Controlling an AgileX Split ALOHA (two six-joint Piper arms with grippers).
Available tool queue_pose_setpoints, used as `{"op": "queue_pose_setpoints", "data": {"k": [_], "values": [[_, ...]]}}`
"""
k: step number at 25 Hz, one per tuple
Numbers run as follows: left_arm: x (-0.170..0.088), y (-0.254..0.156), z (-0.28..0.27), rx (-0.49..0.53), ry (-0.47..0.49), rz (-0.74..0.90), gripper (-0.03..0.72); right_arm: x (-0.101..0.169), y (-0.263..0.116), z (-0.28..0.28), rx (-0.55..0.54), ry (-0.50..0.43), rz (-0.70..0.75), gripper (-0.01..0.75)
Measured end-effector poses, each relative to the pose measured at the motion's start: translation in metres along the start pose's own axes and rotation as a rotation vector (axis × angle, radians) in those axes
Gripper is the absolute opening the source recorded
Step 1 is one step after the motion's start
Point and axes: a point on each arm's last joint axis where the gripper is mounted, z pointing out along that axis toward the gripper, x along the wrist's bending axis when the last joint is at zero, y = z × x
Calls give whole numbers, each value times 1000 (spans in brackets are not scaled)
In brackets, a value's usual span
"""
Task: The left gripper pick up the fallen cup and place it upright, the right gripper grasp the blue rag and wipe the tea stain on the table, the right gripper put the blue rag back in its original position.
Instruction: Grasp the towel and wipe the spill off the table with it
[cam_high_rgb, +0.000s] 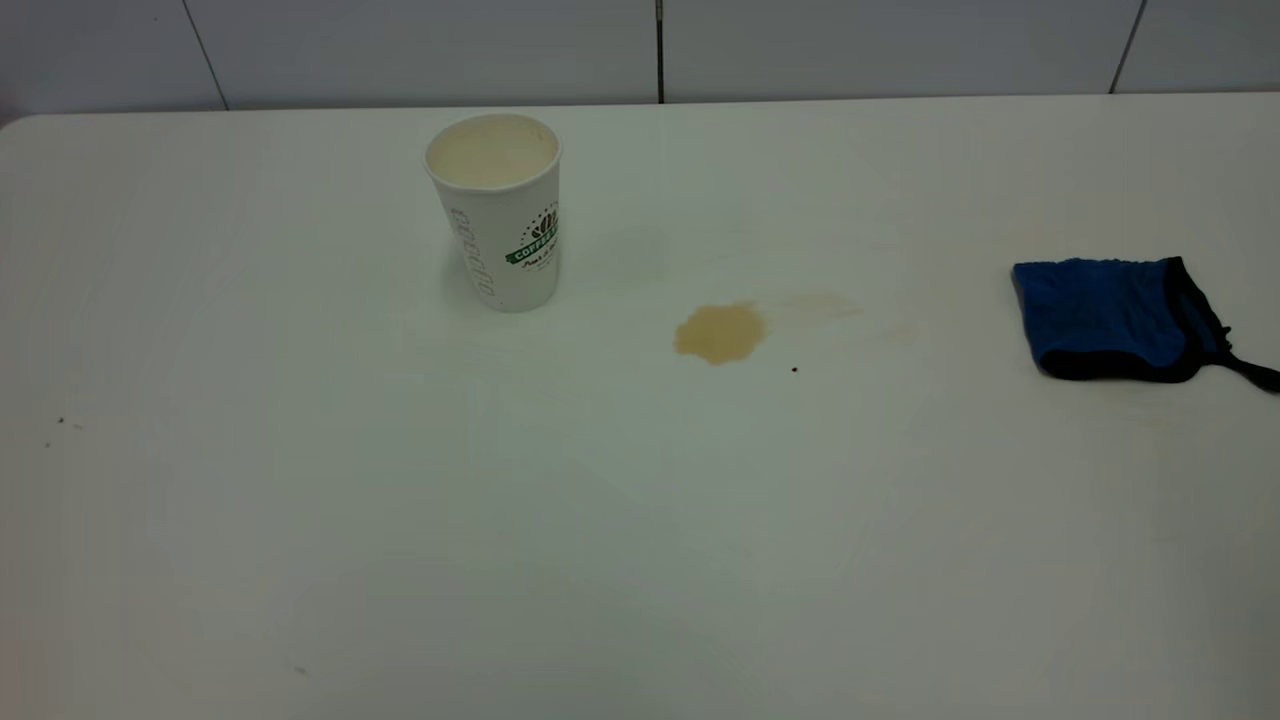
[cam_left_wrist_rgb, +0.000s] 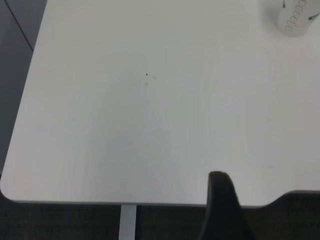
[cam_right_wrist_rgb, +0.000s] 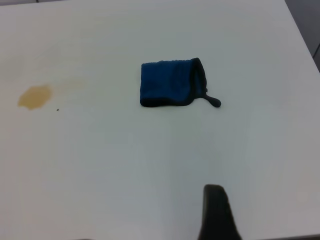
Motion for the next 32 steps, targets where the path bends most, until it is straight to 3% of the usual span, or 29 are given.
{"op": "queue_pose_setpoints", "data": {"k": [7,12,17,21,32], "values": [[0,0,0,0,0,0,507,6,78,41,194,-28,1,712],[0,0,0,0,0,0,507,10,132,116,324,-56,5,716],[0,0,0,0,0,0,507,15,156,200,418,-46,-24,708],[0,0,0,0,0,-1,507,17,146,274,552,-26,-52,708],[0,0,0,1,0,-2,507,30,79,437,771,68,-60,705]]}}
